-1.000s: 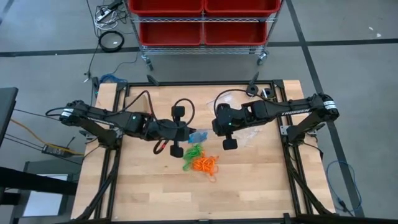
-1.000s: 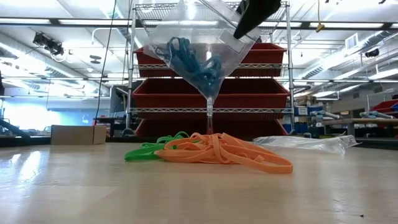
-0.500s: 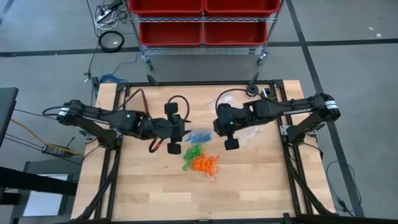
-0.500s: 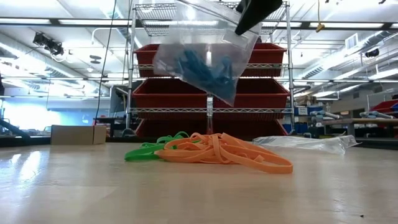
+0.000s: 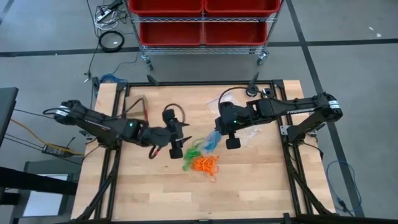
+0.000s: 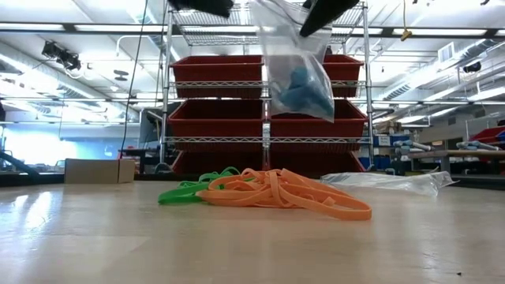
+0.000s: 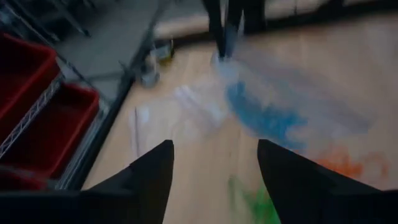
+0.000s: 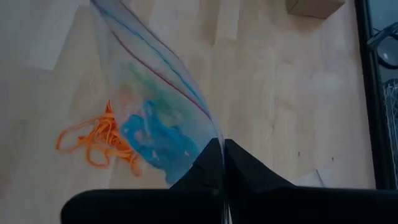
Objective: Sort rubber bands
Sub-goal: Close the top left transparent zip bag
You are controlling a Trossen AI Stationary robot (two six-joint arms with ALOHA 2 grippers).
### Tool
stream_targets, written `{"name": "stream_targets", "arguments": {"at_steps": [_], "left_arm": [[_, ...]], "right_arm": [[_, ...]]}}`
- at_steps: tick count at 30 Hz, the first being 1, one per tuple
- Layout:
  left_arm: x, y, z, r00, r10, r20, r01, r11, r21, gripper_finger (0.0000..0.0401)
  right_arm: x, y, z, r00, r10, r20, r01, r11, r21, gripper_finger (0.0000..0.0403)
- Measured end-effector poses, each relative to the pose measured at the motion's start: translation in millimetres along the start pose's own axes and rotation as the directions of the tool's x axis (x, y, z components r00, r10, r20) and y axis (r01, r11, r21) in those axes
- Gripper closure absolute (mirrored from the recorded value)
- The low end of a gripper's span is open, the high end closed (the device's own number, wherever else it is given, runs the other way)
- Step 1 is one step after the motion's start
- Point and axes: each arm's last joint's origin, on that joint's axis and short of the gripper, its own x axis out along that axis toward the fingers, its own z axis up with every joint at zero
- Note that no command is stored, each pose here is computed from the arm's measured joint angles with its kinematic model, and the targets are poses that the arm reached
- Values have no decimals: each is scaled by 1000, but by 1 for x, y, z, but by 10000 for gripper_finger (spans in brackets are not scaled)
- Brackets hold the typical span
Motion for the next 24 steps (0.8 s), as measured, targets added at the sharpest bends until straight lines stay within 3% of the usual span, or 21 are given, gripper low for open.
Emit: {"name": "stream_targets", "arguments": {"at_steps": [6,11,13,20,24], "left_arm": [[2,-30,-53,969,147,199,-111,977,-181,174],[-1,-45,-102,924,233,302,-115,925,-363,185],[-1,-45,-112,909,231,347,-70,905,-420,189],[17,-64,-125,907,145,395,29,914,-404,190],[30,-77,-120,899,155,410,4,933,-360,190]], "right_arm": [[0,-4,0,1000,-19,-1,19,1000,3,403],[1,-9,0,999,-48,2,48,999,6,403],[1,-10,0,999,-52,8,52,999,9,403],[1,-20,5,994,-82,67,80,996,42,403],[1,-24,7,991,-97,95,90,994,68,403]]}}
